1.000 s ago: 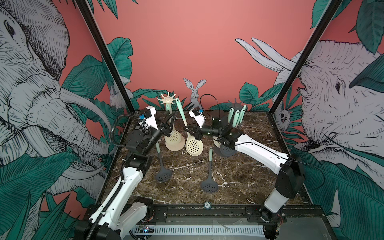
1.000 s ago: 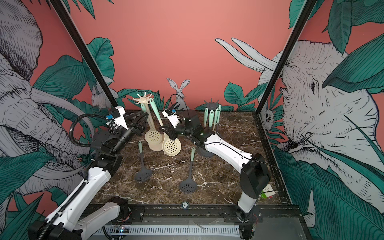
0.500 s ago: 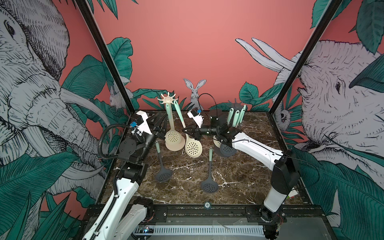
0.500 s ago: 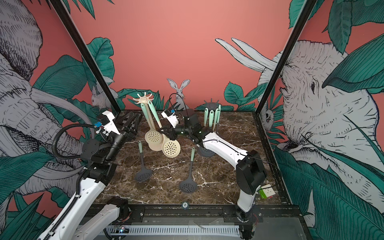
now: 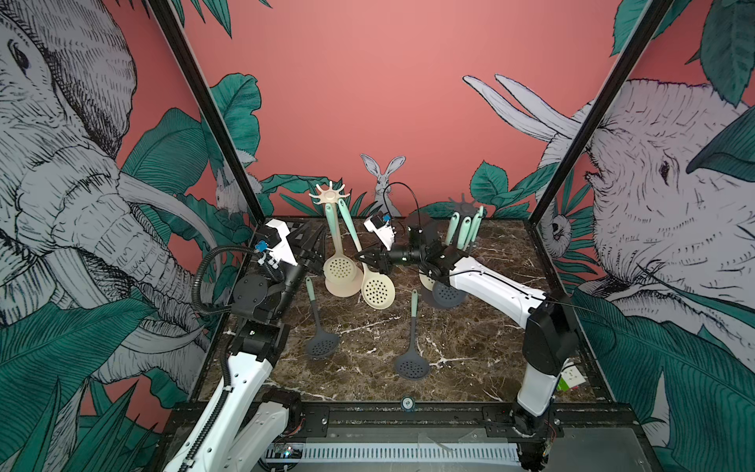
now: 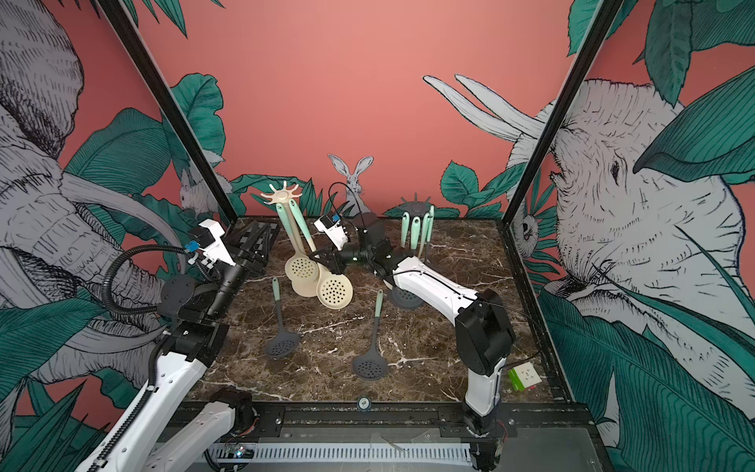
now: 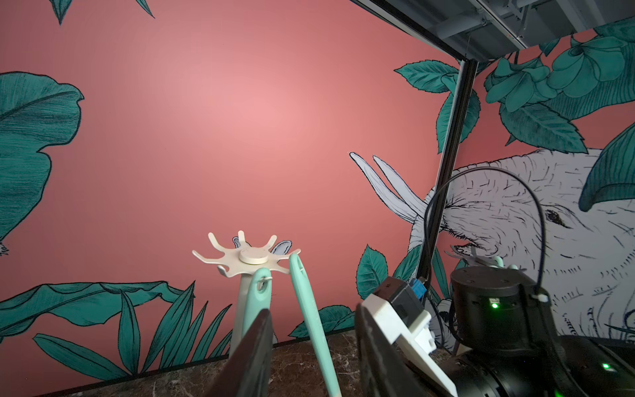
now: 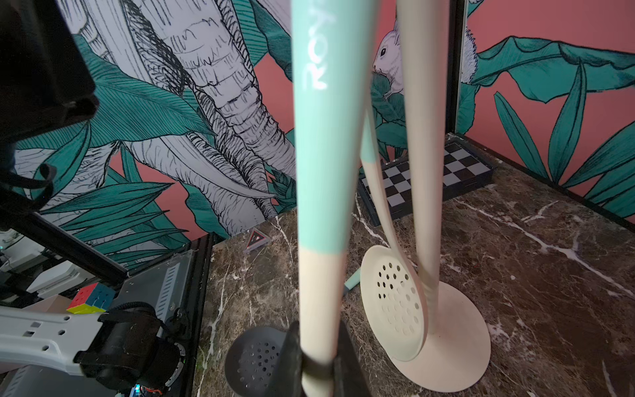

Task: Hang the skimmer on the kitchen utensil rack
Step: Hang the skimmer on the rack.

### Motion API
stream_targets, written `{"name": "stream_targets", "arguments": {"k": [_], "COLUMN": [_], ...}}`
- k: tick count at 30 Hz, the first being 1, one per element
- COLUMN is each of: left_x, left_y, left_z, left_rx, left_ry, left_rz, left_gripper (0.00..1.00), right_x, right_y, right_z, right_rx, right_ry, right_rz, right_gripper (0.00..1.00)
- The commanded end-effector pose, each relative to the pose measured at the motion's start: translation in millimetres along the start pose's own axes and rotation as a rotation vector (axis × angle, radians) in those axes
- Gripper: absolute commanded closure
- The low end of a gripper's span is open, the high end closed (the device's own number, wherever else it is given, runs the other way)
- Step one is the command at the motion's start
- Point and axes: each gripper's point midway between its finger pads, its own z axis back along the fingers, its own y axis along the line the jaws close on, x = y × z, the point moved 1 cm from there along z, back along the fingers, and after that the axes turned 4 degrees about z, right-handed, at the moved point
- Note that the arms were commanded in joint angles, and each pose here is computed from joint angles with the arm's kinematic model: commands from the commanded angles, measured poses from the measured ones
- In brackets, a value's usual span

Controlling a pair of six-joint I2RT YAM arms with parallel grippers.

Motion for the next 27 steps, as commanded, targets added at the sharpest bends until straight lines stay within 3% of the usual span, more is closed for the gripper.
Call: {"name": "stream_targets", "arguments": {"k": [1, 10, 19, 22, 27], "left_x": [1.8, -0.1, -5.5, -6.6, -16.0], "left_y": [-0.3, 1.0, 4.9, 9.1, 19.5], "left_z": [3.7, 4.3, 2.3, 0.8, -1.8], "left_rx": [-0.002, 0.002, 0.013, 0.037, 0.088], "left_ry": [-0.011, -0.008, -0.002, 0.007, 0.046], "left_rz": [-0.016, -0.016, -0.008, -0.003, -0.001], "left_gripper": [0.58, 0.58, 0.58, 0.58, 0.58], "right_x": [12.0, 2.8, -12.8, -20.6, -43.8], "right_y": [6.2, 1.1, -12.7, -15.9, -18.7], "right_z": [-0.9, -6.8, -4.6, -0.6, 10.1], "right_rx": [0.043, 0.047, -0.040, -0.076, -0.142], "right_ry": [-0.022, 0.012, 0.056, 0.073, 0.103], "right_rz": [0.030, 0.017, -0.013, -0.014, -0.007], "right_gripper": [1.00, 1.00, 0.64, 0.57, 0.56]}}
